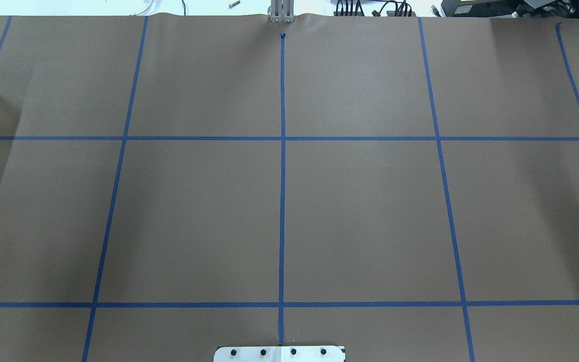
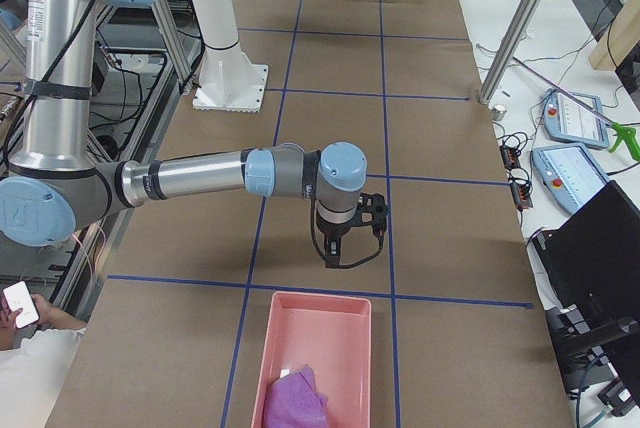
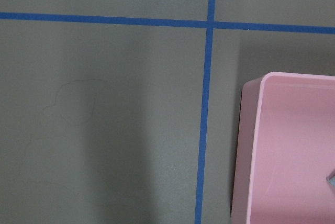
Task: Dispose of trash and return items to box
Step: 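Release the bowl in the clear bin and hold the left gripper above it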
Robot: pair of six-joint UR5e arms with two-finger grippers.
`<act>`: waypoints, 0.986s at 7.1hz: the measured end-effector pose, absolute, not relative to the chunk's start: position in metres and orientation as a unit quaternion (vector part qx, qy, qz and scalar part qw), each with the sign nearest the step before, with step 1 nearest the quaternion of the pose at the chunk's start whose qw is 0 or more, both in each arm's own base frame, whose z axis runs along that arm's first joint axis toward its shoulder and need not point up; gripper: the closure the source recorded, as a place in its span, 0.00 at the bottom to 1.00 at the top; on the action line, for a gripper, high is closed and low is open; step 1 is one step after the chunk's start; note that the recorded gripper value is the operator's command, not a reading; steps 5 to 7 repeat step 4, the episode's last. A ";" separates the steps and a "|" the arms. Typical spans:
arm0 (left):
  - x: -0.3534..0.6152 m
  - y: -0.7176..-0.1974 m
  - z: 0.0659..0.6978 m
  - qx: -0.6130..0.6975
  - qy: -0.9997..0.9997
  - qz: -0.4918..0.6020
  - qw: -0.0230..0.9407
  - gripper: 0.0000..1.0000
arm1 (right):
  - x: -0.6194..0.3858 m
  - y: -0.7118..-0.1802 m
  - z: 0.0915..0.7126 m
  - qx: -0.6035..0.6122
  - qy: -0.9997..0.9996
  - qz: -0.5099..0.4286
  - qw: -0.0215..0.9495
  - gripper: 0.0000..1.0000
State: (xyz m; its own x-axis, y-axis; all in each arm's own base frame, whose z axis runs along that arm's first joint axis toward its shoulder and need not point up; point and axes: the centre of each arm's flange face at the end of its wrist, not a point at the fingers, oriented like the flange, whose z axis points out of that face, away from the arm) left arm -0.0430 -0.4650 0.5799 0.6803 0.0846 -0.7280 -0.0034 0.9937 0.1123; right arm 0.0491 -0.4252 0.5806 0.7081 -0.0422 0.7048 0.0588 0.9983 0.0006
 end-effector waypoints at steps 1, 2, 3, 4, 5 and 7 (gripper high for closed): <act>-0.043 -0.467 0.583 0.049 0.398 0.024 0.916 0.02 | 0.049 -0.427 0.577 -0.012 -0.380 -0.027 0.924 0.00; -0.043 -0.468 0.585 0.048 0.398 0.023 0.916 0.02 | 0.049 -0.428 0.576 -0.014 -0.380 -0.027 0.924 0.00; -0.043 -0.471 0.582 0.050 0.398 0.022 0.916 0.02 | 0.048 -0.428 0.576 -0.015 -0.380 -0.026 0.925 0.00; -0.043 -0.473 0.580 0.051 0.398 0.021 0.916 0.02 | 0.048 -0.428 0.575 -0.014 -0.380 -0.026 0.925 0.00; -0.043 -0.473 0.580 0.051 0.398 0.021 0.916 0.02 | 0.048 -0.428 0.575 -0.014 -0.380 -0.026 0.925 0.00; -0.043 -0.473 0.580 0.051 0.398 0.021 0.916 0.02 | 0.048 -0.428 0.575 -0.014 -0.380 -0.026 0.925 0.00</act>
